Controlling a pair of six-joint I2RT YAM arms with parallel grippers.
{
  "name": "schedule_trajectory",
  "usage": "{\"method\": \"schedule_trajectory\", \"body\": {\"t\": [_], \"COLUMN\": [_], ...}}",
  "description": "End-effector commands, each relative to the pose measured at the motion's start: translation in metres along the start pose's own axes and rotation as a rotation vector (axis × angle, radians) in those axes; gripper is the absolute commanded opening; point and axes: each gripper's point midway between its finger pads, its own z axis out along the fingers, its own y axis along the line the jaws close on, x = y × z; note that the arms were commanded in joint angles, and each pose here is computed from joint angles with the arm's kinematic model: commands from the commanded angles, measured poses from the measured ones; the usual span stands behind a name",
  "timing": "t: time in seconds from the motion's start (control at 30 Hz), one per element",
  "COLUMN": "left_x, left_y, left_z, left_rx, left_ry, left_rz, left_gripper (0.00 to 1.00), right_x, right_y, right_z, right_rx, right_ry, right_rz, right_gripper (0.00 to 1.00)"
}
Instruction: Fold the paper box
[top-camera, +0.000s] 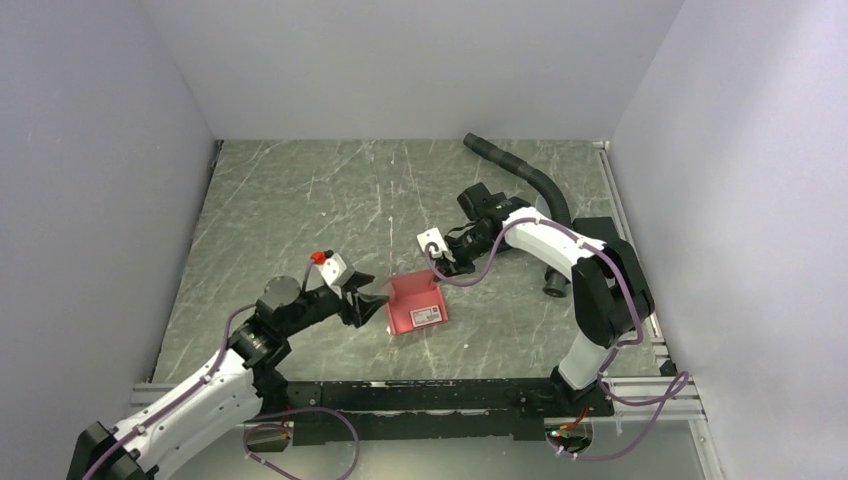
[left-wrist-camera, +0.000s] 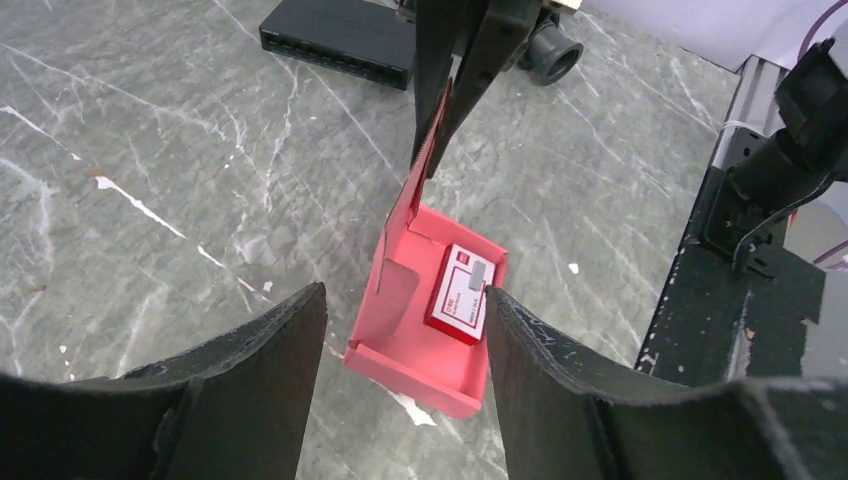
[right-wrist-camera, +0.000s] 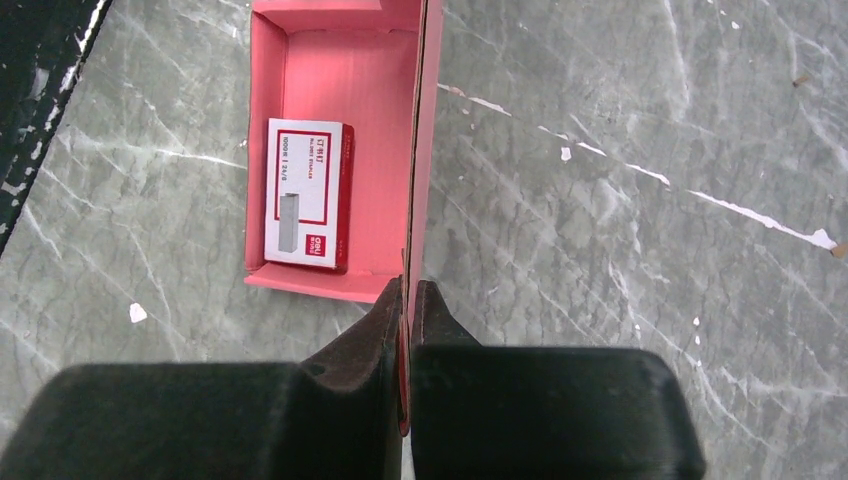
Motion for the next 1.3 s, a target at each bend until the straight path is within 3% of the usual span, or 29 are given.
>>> {"method": "schedule_trajectory", "body": {"t": [0.0, 0.17, 0.33, 0.6, 0.93, 0.97, 1.03, 1.27], "left_x": [-0.033, -0.011, 0.006, -0.004, 0.002, 0.006, 0.000, -0.004], "left_y": [0.006, 0.041, 0.034, 0.029, 0.021, 0.040, 0.012, 0.004], "left_z": [-0.001, -0.012, 0.002, 0.031, 0.044, 0.043, 0.043, 0.042], "left_rx": [-0.097, -0.259, -0.032, 0.219, 0.401, 0.309, 0.447, 0.488], "left_ry": [0.056, 0.367, 0.530, 0.508, 0.505, 0.560, 0.491, 0.472], "left_rz": [-0.017, 0.082, 0.323, 0.462, 0.409, 0.447, 0.394, 0.377], "left_gripper": [0.63, 0.63, 0.62, 0.58, 0.52, 0.52, 0.52, 0.53], "right_x": [-0.014, -0.014, -0.015, -0.017, -0.019, -0.019, -0.018, -0.018], "right_y": [-0.005, -0.005, -0.003, -0.002, 0.000, 0.000, 0.000, 0.000], "right_z": [-0.010, -0.011, -0.011, -0.010, -0.009, -0.009, -0.008, -0.005], "right_rx": [0.009, 0.009, 0.005, -0.003, -0.010, -0.011, -0.011, -0.015], "right_ry": [-0.031, -0.026, -0.029, -0.035, -0.038, -0.037, -0.035, -0.028], "right_rz": [-0.061, -0.071, -0.070, -0.073, -0.078, -0.077, -0.075, -0.076], "right_gripper": [0.00, 0.00, 0.00, 0.00, 0.00, 0.00, 0.00, 0.00]}}
